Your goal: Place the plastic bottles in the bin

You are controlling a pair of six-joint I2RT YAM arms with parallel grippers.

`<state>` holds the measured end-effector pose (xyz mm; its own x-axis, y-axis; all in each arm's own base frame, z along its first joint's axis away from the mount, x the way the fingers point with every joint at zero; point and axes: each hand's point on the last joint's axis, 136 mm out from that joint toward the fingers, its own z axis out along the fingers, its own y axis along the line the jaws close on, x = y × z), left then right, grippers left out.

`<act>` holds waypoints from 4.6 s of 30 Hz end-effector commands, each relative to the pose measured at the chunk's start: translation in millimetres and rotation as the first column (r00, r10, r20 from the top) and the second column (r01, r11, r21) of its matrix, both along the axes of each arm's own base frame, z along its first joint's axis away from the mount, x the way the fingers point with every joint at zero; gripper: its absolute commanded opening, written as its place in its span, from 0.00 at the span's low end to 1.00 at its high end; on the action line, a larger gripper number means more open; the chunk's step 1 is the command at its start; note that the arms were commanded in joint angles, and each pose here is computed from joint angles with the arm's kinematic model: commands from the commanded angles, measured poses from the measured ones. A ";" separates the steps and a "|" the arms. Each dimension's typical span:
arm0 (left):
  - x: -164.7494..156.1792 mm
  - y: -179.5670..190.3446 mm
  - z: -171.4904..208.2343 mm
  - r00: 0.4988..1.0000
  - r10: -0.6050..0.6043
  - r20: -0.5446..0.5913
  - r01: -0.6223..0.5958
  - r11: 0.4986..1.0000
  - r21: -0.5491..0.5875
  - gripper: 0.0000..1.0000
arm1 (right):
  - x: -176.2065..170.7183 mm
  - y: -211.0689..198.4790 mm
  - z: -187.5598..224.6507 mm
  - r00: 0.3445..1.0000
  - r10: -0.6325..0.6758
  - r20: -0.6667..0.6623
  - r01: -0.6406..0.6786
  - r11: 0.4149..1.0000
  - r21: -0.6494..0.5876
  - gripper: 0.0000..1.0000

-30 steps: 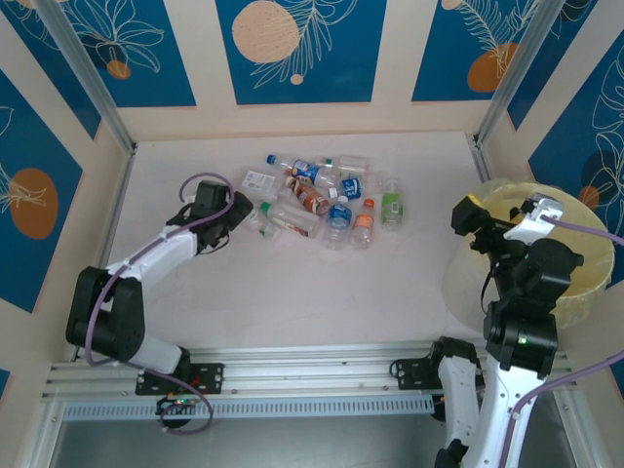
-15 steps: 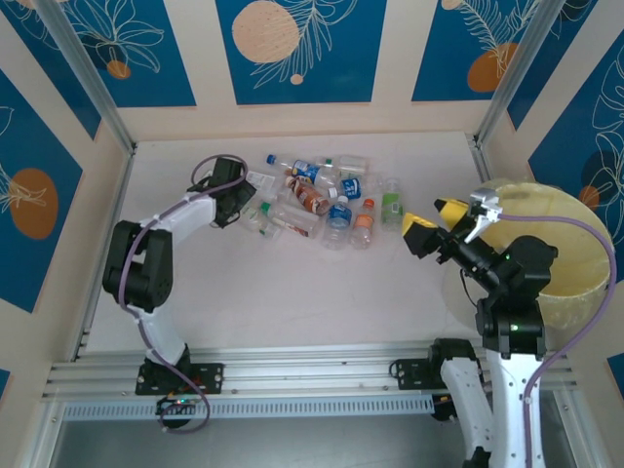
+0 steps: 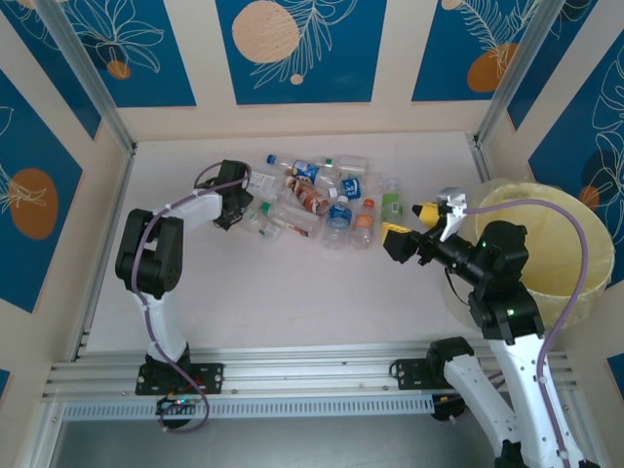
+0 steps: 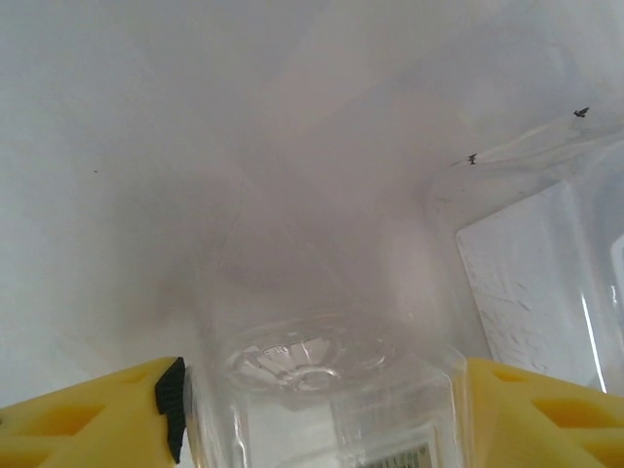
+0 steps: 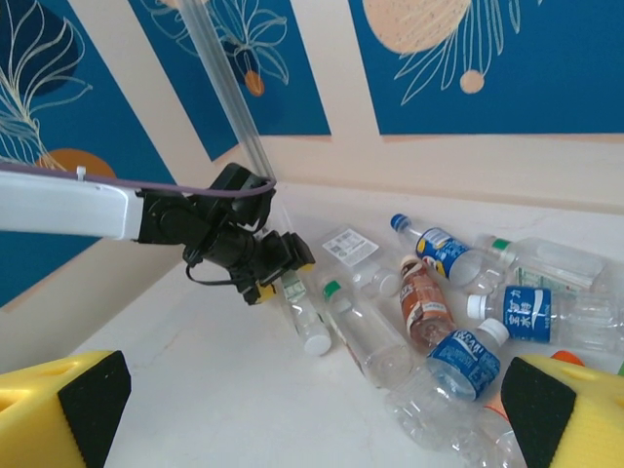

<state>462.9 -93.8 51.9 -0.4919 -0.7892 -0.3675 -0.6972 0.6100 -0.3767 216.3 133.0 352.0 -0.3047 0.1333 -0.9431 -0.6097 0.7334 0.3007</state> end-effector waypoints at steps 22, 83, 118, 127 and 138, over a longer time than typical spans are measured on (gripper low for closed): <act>-29.6 -59.6 134.0 0.758 -0.440 0.482 0.465 0.882 0.074 0.33 | 55.9 32.2 -32.0 0.990 -0.101 -0.100 0.096 0.994 -0.058 1.00; -113.1 -230.9 316.9 0.067 -0.541 0.839 0.864 0.452 0.222 1.00 | 108.7 80.3 -79.6 0.974 -0.092 -0.207 0.080 0.995 -0.065 0.51; -75.3 -183.7 219.3 0.310 -0.613 0.726 0.765 0.615 0.192 1.00 | 11.6 -204.4 83.2 0.488 -0.866 0.109 0.853 0.447 -0.270 0.44; -71.9 -174.7 211.9 0.336 -0.609 0.718 0.750 0.634 0.188 1.00 | 7.5 -237.5 9.0 0.357 -0.931 0.076 0.897 0.318 -0.306 0.44; -66.1 -161.6 199.6 0.389 -0.592 0.705 0.727 0.668 0.160 1.00 | 3.4 -228.4 -57.2 0.376 -0.920 -0.111 0.847 0.390 -0.362 0.56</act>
